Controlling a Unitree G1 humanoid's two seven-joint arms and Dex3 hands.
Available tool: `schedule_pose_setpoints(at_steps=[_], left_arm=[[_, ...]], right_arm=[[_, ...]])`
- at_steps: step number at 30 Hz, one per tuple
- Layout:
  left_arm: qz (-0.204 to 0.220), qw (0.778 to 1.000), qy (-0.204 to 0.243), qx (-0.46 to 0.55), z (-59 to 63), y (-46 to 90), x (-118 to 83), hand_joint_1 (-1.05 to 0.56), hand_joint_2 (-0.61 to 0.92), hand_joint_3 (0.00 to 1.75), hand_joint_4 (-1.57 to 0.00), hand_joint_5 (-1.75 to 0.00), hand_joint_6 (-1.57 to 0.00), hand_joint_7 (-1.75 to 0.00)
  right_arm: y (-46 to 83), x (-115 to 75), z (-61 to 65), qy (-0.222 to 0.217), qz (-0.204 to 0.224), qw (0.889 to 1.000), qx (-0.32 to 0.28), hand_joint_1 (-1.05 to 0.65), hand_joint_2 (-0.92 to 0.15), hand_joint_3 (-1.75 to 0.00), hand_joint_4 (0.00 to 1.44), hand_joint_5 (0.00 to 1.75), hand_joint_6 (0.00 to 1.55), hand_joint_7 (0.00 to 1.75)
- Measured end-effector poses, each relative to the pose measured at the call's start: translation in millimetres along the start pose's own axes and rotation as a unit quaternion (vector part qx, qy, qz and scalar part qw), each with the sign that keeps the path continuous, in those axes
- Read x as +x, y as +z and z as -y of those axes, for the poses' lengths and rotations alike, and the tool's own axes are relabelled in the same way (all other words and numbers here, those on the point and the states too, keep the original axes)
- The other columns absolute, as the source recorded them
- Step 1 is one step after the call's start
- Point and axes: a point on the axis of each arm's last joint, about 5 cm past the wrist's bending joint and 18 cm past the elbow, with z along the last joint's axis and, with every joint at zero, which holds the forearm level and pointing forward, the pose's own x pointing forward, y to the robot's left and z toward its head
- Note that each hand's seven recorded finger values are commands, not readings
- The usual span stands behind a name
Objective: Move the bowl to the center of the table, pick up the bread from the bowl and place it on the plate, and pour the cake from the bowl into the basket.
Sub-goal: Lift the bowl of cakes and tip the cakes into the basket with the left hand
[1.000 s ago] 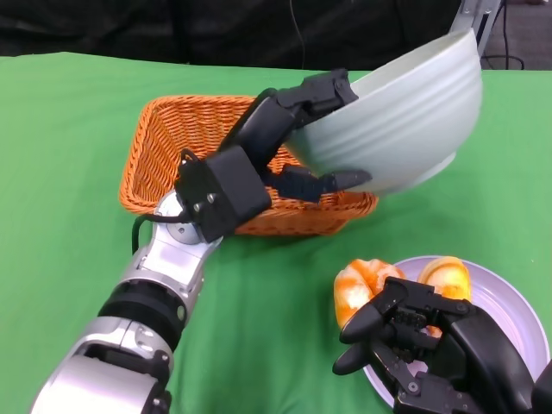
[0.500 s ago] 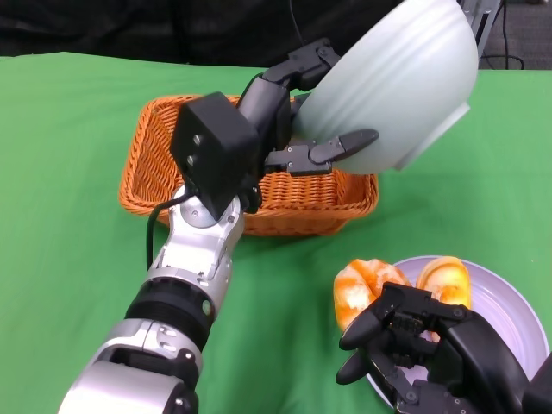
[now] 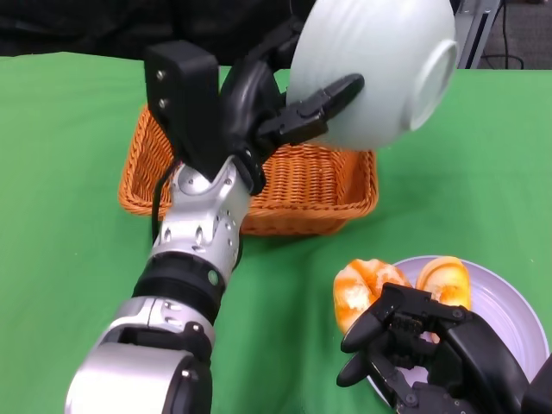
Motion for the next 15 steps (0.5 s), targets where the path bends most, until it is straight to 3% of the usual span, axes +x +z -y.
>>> schedule_pose_setpoints(at_steps=[8, 15], left_arm=[[-0.048, 0.995, 0.018, -0.085, -4.1, -0.4, 1.7, -0.11, 0.70, 0.92, -0.76, -1.75, -0.64, -1.68], [-0.084, 0.975, 0.060, -0.198, -5.4, 1.1, 2.1, -0.13, 0.83, 0.79, -0.75, -1.75, -0.68, -1.59]], right_arm=[[-0.2, -0.3, 0.0, 0.000, -0.001, 1.000, 0.000, -0.09, -0.64, -0.99, 0.76, 1.16, 0.64, 1.31], [-0.8, -1.2, -0.2, -0.002, -0.003, 1.000, 0.000, -0.08, -0.66, -0.97, 0.75, 1.16, 0.64, 1.32]])
